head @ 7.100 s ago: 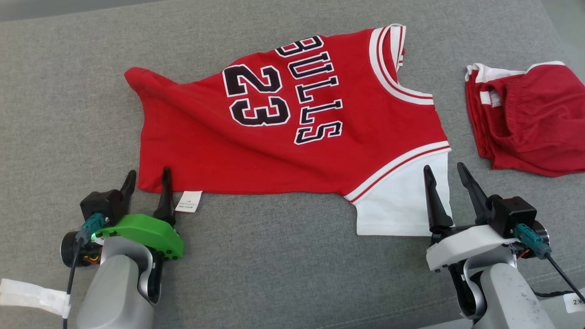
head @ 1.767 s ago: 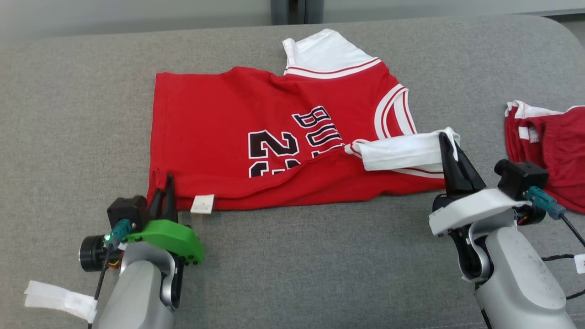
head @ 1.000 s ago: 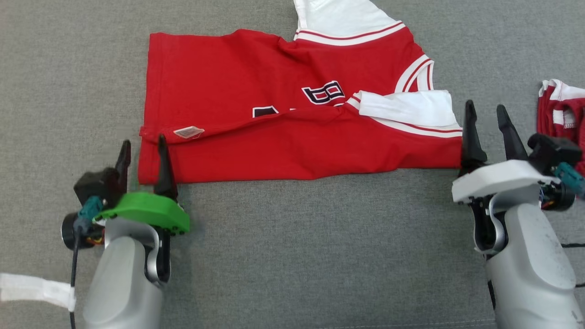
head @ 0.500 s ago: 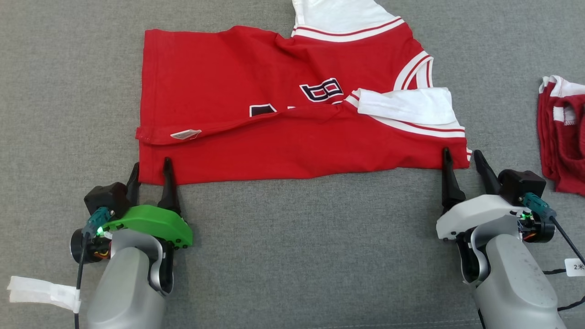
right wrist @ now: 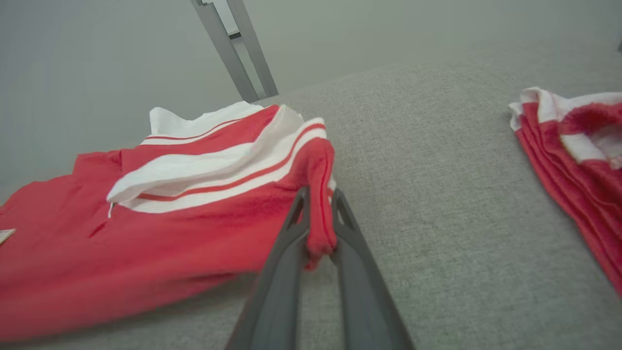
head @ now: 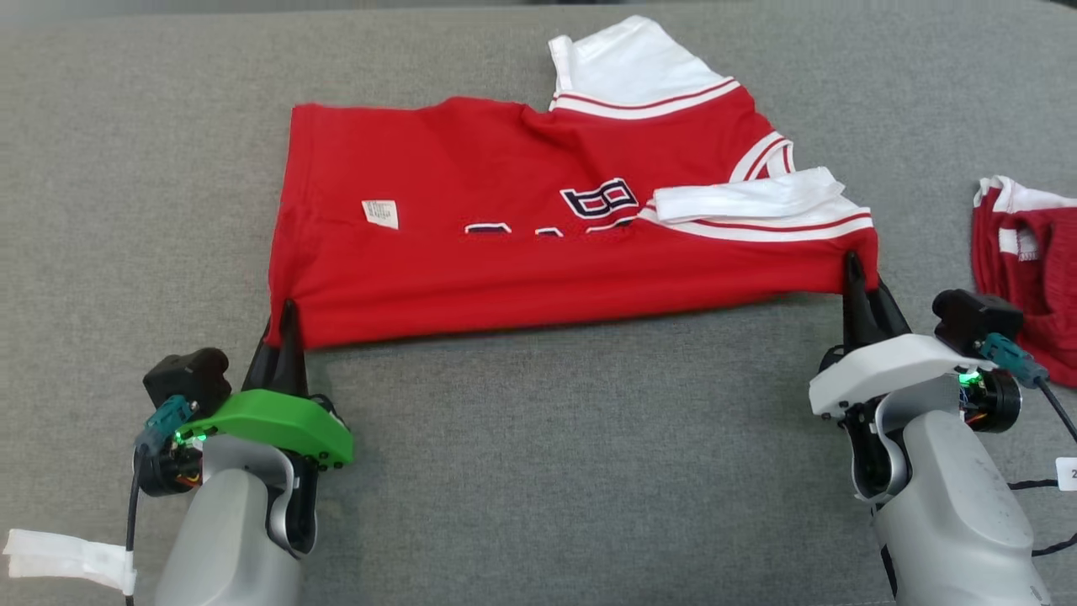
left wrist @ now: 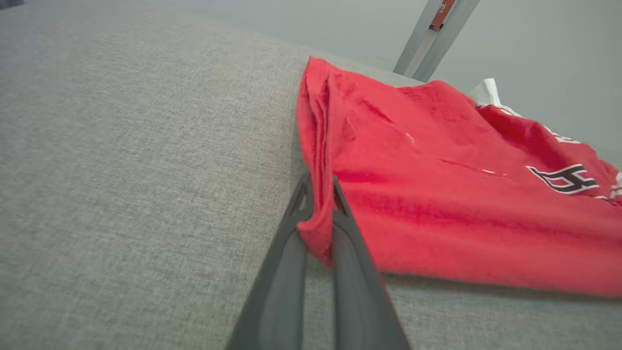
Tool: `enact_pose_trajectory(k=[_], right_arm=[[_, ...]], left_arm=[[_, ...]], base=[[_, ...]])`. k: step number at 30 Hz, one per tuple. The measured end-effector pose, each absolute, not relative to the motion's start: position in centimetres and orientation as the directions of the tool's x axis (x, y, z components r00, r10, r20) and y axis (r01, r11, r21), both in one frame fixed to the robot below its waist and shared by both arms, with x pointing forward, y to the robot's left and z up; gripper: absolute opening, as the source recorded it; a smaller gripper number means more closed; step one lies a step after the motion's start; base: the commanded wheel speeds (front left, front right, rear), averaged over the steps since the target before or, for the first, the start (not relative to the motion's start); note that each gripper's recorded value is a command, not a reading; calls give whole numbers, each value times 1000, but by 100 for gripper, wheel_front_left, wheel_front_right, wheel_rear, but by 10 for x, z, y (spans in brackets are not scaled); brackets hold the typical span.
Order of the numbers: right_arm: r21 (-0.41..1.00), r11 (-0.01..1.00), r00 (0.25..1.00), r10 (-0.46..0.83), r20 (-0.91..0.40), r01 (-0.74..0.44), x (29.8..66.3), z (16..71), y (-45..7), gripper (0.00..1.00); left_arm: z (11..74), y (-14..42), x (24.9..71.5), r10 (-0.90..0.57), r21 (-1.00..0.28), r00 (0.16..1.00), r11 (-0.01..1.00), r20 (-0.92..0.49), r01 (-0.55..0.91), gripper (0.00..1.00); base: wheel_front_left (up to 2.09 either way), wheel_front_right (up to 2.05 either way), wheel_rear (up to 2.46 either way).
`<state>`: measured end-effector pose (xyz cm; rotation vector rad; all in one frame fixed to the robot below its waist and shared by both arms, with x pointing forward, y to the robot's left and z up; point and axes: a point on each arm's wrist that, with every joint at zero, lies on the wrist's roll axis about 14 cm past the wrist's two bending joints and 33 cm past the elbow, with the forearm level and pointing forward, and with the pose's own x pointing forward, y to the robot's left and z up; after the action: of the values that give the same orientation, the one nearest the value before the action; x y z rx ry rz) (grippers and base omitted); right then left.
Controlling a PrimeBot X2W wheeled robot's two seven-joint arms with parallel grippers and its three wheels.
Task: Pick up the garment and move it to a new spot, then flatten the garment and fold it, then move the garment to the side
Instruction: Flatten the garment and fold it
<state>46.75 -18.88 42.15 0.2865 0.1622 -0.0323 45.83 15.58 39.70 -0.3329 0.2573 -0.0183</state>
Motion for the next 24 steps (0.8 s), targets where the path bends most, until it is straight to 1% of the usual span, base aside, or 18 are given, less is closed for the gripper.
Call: enact_pose_trajectory(k=[4, 10, 13, 14, 15, 16, 20, 24], right_arm=[[304, 951, 988, -2, -154, 49, 455, 431, -185, 0], [321, 944, 976, 3, -216, 69, 402, 415, -185, 0], [328, 941, 970, -4, -245, 87, 375, 406, -187, 0], [332, 938, 970, -12, -244, 96, 370, 406, -190, 0], [346, 932, 971, -27, -239, 111, 367, 408, -194, 5], [354, 928, 972, -35, -231, 117, 367, 410, -196, 100], [353, 926, 980, -71, -186, 133, 375, 424, -209, 100], [317, 943, 989, -60, -133, 100, 398, 440, -210, 100]], left_arm=[[404, 164, 440, -41, -317, 970, 948, -239, -39, 0], [383, 171, 382, -27, -304, 946, 950, -323, -77, 0], [374, 171, 355, -22, -317, 935, 944, -353, -97, 0], [373, 171, 349, -24, -338, 934, 935, -356, -105, 0], [373, 170, 345, -23, -354, 935, 929, -353, -111, 25], [375, 169, 345, -24, -358, 938, 927, -347, -108, 100], [384, 170, 356, -23, -344, 950, 935, -313, -90, 100], [414, 168, 398, -35, -316, 976, 948, -217, -36, 100]], base=[[0, 0, 0], [0, 0, 0], [0, 0, 0], [0, 0, 0], [0, 0, 0], [0, 0, 0], [0, 0, 0], [0, 0, 0]])
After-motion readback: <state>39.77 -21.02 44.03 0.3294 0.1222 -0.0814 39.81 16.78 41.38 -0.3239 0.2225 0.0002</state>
